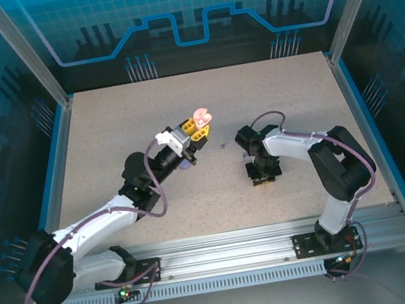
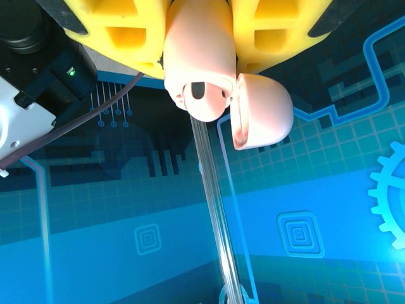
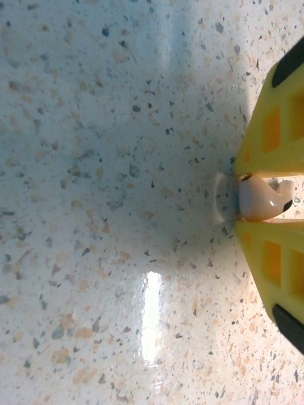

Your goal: Insert wireless bluetooth earbuds into charging case

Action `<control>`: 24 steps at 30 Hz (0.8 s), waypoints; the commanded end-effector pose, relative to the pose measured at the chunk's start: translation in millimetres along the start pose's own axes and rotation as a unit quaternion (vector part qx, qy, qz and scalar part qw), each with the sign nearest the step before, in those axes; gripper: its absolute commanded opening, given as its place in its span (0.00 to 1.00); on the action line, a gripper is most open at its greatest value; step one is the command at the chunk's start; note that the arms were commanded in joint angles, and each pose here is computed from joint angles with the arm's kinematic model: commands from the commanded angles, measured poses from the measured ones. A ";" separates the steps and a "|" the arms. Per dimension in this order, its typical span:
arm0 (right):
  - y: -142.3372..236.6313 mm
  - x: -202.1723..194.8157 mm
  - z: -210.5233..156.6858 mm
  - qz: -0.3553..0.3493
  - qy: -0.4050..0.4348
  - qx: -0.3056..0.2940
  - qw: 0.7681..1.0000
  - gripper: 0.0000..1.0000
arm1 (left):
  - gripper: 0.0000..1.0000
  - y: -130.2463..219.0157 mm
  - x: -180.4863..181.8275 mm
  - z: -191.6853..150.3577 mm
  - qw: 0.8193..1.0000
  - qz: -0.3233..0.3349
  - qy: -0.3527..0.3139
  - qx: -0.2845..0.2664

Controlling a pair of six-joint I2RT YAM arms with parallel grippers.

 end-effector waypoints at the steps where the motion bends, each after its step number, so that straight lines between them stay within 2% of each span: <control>1: -8.0 -12.9 5.7 -0.022 -0.008 -0.002 1.000 0.17 | 0.00 -3.0 -2.1 8.3 1.000 -0.010 0.009 -0.011; 9: 7.0 -8.7 5.1 0.000 -0.001 -0.031 1.000 0.08 | 0.00 -3.7 -3.3 9.5 1.000 -0.013 0.012 -0.010; 18: 50.7 21.2 29.8 0.102 0.013 -0.141 0.985 0.07 | 0.00 -3.9 -3.5 7.5 1.000 -0.013 0.012 -0.006; 24: 111.3 30.6 46.8 0.164 0.013 -0.241 0.956 0.09 | 0.00 -4.4 -4.0 9.4 1.000 -0.014 0.006 -0.007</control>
Point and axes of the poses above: each hand's point on the last joint's axis, 136 mm out from that joint toward the fingers, its own y axis back along the fingers, its own x axis along the line the jaws close on, z = x × y, the point moved 1 cm from there along y, back along the fingers, and after that the axes turned 10 degrees about y, right-handed, at the moved point
